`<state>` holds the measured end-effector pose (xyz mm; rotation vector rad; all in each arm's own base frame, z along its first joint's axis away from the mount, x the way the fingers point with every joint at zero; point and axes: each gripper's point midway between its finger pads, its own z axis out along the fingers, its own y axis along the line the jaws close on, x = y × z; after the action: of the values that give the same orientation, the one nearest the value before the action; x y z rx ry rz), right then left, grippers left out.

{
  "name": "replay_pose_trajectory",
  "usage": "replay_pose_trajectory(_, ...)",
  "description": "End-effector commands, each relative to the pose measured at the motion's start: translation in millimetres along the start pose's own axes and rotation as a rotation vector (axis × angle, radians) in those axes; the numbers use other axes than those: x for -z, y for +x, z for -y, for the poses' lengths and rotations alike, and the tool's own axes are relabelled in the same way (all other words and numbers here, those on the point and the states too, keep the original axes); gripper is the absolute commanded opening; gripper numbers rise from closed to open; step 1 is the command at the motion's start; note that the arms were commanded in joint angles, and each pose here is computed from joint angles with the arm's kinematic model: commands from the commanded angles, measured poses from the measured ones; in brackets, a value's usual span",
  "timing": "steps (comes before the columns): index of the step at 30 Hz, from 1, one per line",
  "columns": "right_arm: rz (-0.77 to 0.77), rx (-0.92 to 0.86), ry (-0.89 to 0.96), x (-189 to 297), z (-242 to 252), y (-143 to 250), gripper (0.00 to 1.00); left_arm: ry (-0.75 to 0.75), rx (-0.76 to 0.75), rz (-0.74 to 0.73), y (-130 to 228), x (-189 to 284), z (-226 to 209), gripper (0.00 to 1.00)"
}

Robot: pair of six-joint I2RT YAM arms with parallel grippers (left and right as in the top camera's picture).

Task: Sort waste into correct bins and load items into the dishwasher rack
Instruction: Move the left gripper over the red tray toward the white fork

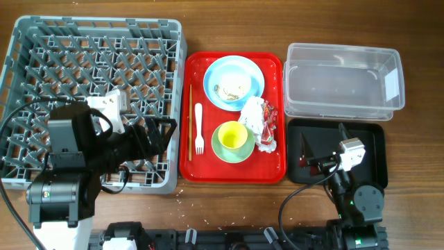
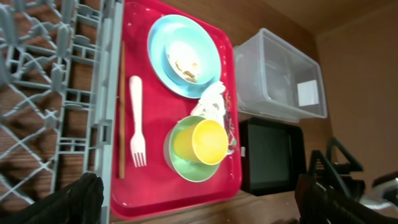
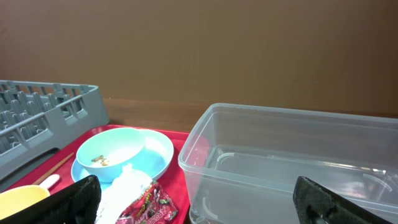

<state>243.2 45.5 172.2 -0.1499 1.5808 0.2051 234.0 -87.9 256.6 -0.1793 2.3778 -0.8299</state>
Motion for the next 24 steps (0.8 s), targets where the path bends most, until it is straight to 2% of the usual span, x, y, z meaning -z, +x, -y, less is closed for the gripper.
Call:
replay_pose_trajectory(1,0.004,0.009,0.010,0,2,-1,1.00,-0.004,0.015,-0.022,5,3,2,0.93)
replay_pose_trajectory(2,0.004,0.009,0.010,0,2,-1,1.00,-0.046,0.029,-0.032,9,4,-6,0.84)
replay_pose_trajectory(3,0.004,0.009,0.010,0,2,-1,1.00,-0.072,0.036,-0.038,11,4,-11,0.81)
replay_pose_trajectory(5,0.004,0.009,0.010,0,2,-1,1.00,-0.136,0.022,-0.050,16,3,-19,0.67)
replay_pose_trajectory(8,0.004,0.009,0.010,0,2,-1,1.00,-0.159,-0.059,-0.071,24,-3,-11,0.21)
replay_pose_trajectory(11,0.004,0.009,0.010,0,2,-1,1.00,-0.242,-0.059,-0.043,27,-8,-9,0.11)
replay_pose_trajectory(13,0.004,0.009,0.010,0,2,-1,1.00,-0.216,-0.090,-0.049,30,-13,3,0.12)
replay_pose_trajectory(14,0.004,0.009,0.010,0,2,-1,1.00,-0.183,-0.143,-0.051,31,-17,13,0.22)
replay_pose_trajectory(15,0.004,0.009,0.010,0,2,-1,1.00,-0.172,-0.165,-0.047,31,-17,16,0.20)
replay_pose_trajectory(16,0.004,0.009,0.010,0,2,-1,1.00,-0.164,-0.166,-0.032,28,-17,19,0.33)
replay_pose_trajectory(17,0.004,0.009,0.010,0,2,-1,1.00,-0.143,-0.158,-0.019,25,-18,23,0.57)
replay_pose_trajectory(18,0.004,0.009,0.010,0,2,-1,1.00,-0.125,-0.159,-0.032,27,-20,27,0.57)
replay_pose_trajectory(19,0.004,0.008,0.010,0,2,-1,1.00,-0.123,-0.160,-0.051,29,-23,28,0.52)
replay_pose_trajectory(20,0.004,0.009,0.010,0,2,-1,1.00,-0.134,-0.134,-0.081,34,-31,27,0.21)
replay_pose_trajectory(21,0.004,0.009,0.011,0,2,-1,1.00,-0.154,-0.093,-0.116,39,-41,23,0.10)
replay_pose_trajectory(22,0.004,0.009,0.010,0,2,-1,1.00,-0.171,-0.093,-0.154,44,-50,21,0.05)
replay_pose_trajectory(24,0.004,0.009,0.010,0,2,-1,1.00,-0.196,-0.097,-0.208,52,-64,17,0.04)
